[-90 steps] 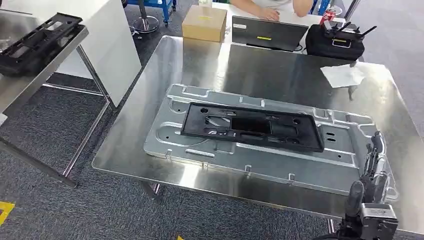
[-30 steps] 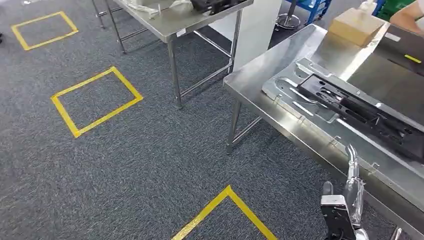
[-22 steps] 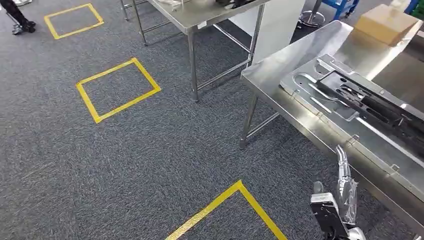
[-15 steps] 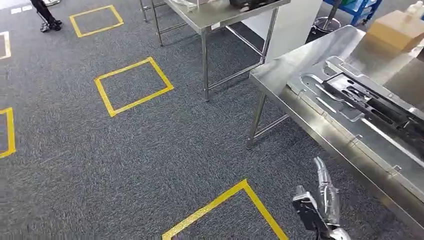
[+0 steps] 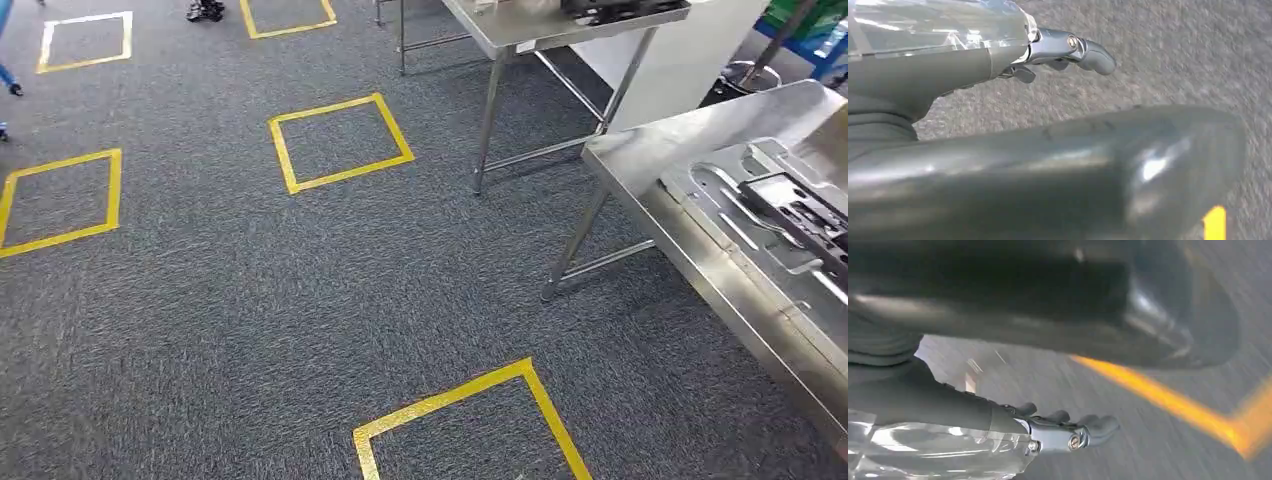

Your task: Take the parts from the cabinet and place them on the table.

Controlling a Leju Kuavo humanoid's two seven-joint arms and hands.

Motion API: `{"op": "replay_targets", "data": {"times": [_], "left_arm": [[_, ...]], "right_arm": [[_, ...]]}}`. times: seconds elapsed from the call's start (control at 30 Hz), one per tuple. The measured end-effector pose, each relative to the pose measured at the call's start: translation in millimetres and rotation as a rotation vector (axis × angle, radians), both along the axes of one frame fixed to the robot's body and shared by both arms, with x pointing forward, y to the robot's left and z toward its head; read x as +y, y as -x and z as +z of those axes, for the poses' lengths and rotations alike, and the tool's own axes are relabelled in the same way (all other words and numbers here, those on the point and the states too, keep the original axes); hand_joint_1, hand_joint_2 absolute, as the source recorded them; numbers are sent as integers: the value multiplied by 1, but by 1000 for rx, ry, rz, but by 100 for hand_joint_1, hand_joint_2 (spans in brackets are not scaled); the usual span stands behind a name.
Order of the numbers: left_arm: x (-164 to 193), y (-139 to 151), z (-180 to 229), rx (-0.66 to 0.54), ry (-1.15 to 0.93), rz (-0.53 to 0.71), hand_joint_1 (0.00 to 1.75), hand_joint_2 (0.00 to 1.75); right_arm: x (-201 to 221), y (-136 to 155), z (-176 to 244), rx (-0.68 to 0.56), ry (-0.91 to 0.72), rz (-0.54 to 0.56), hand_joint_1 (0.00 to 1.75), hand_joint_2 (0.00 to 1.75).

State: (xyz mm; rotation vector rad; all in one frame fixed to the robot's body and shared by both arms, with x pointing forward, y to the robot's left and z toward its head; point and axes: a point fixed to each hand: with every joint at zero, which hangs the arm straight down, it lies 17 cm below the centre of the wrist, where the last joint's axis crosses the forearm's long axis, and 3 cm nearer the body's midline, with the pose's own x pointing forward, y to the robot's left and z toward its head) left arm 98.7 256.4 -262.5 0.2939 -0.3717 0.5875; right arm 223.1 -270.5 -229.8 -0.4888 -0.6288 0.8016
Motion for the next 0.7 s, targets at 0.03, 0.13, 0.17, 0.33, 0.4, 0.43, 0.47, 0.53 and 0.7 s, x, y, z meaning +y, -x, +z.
{"op": "replay_targets", "data": {"times": [0.03, 0.13, 0.17, 0.33, 0.4, 0.43, 0.47, 0.53, 0.7], "left_arm": [[0, 1, 0, 0, -1, -9, 0, 0], [-2, 4, 0, -1, -2, -36, 0, 0], [-3, 2, 0, -6, 0, -48, 0, 0], [-2, -2, 0, -23, -1, -95, 0, 0], [3, -3, 0, -25, -12, -117, 0, 0], [4, -4, 0, -26, -15, -123, 0, 0], [5, -4, 0, -27, -16, -125, 0, 0], [5, -5, 0, -31, -16, -133, 0, 0], [6, -1, 0, -27, -14, -147, 0, 0]], "right_arm": [[-3, 23, -11, 71, -8, -24, 0, 0], [-13, 79, -33, 243, -35, -107, 0, 0], [-16, 94, -38, 294, -42, -139, 0, 0], [-16, 134, -48, 450, -75, -203, 0, 0], [-12, 142, -50, 475, -95, -215, 0, 0], [-11, 144, -50, 475, -103, -218, 0, 0], [-11, 146, -51, 477, -110, -224, 0, 0], [-9, 149, -51, 472, -123, -226, 0, 0], [-2, 144, -50, 439, -155, -231, 0, 0]]}}
